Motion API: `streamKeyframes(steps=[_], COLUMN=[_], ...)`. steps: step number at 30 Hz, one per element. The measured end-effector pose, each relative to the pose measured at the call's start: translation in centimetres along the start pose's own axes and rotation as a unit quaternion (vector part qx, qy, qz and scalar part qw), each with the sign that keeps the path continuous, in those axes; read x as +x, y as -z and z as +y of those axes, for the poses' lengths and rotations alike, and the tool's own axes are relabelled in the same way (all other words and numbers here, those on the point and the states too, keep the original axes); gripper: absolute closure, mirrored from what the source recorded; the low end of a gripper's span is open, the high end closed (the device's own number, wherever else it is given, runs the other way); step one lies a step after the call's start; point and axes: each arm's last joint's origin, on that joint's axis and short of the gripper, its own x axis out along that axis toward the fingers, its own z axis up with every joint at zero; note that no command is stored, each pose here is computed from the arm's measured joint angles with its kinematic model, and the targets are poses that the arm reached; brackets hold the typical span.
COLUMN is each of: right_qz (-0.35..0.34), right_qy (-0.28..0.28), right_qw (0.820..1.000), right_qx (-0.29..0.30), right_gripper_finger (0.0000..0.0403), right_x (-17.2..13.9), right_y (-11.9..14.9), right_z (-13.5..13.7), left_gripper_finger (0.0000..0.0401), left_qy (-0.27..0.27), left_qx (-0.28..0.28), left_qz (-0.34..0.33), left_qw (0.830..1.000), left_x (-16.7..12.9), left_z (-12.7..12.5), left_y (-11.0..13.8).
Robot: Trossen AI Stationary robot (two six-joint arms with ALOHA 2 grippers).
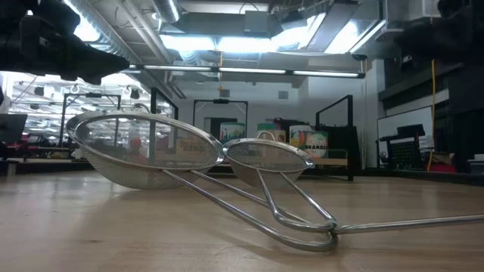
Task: Pick and place cans onto a shelf
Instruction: Return to Home Position
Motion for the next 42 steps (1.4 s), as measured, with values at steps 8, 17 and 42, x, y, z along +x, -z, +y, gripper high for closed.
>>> streamKeyframes(steps=[8, 17, 42], right_qz=[0.023, 0.016, 0.030], right_qy=[0.032, 0.043, 0.108], right_qw=[0.999, 0.999, 0.994], right_qx=[0.015, 0.016, 0.017], right_gripper_finger=[0.0308, 0.0308, 0.0308], right_x=[0.4, 0.7, 0.7], right_y=[2.2, 3.5, 3.7], right_z=[-0.2, -0.3, -0.7], left_gripper_finger=[0.0332, 0.0332, 0.0332], left_qy=[0.000, 0.000, 0.001], left_qx=[0.000, 0.000, 0.002], left_qz=[0.001, 0.001, 0.008], left_qw=[1.000, 1.000, 1.000], left_x=[0.0, 0.0, 0.0], left_z=[0.0, 0.0, 0.0], left_y=[0.0, 0.0, 0.2])
